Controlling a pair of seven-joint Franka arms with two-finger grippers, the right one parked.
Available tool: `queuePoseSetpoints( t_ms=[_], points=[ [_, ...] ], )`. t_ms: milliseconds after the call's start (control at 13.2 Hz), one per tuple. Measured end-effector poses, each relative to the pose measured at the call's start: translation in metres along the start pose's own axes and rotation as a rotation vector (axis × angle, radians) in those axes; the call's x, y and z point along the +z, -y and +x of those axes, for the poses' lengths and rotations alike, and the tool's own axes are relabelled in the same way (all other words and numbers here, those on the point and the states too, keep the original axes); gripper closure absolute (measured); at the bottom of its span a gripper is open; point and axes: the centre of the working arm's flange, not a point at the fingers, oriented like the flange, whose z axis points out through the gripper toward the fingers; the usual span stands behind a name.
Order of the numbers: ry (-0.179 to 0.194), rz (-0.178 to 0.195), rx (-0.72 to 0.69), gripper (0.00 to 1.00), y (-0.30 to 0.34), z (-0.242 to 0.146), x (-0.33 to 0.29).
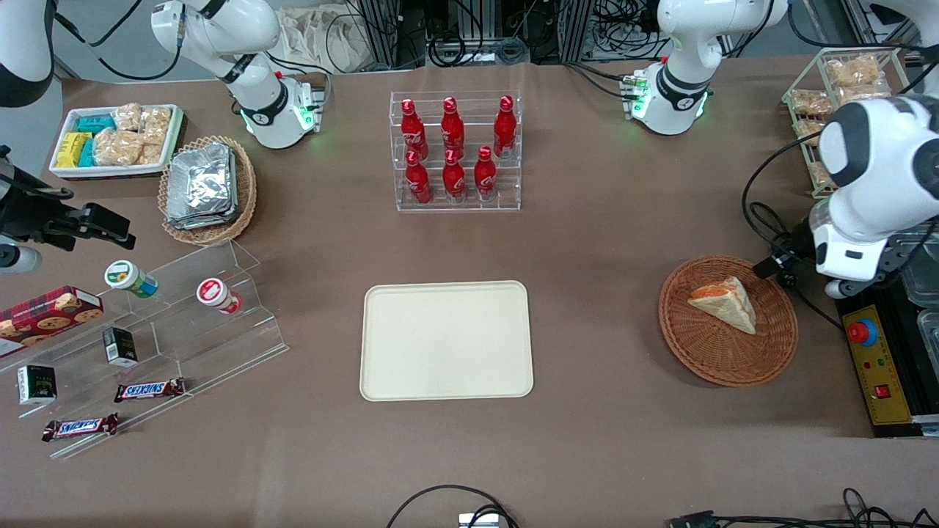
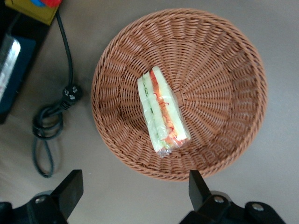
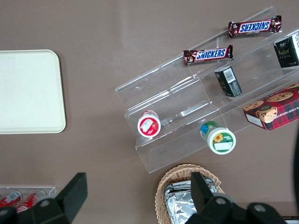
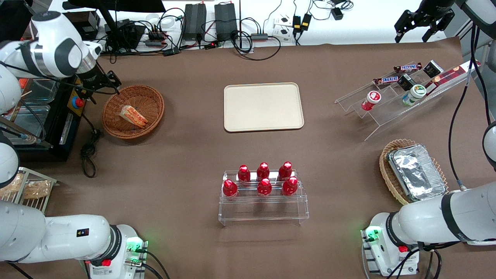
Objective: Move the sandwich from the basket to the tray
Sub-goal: 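Lower the open left gripper around the triangular sandwich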
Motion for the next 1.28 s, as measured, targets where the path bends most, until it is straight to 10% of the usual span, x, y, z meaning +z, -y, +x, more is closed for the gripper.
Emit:
queuePoseSetpoints(
  t_ms=[1283],
  points=[
    [-0.058, -0.077, -0.309, 0.0, -0.015, -0.003, 0.142]
  ],
)
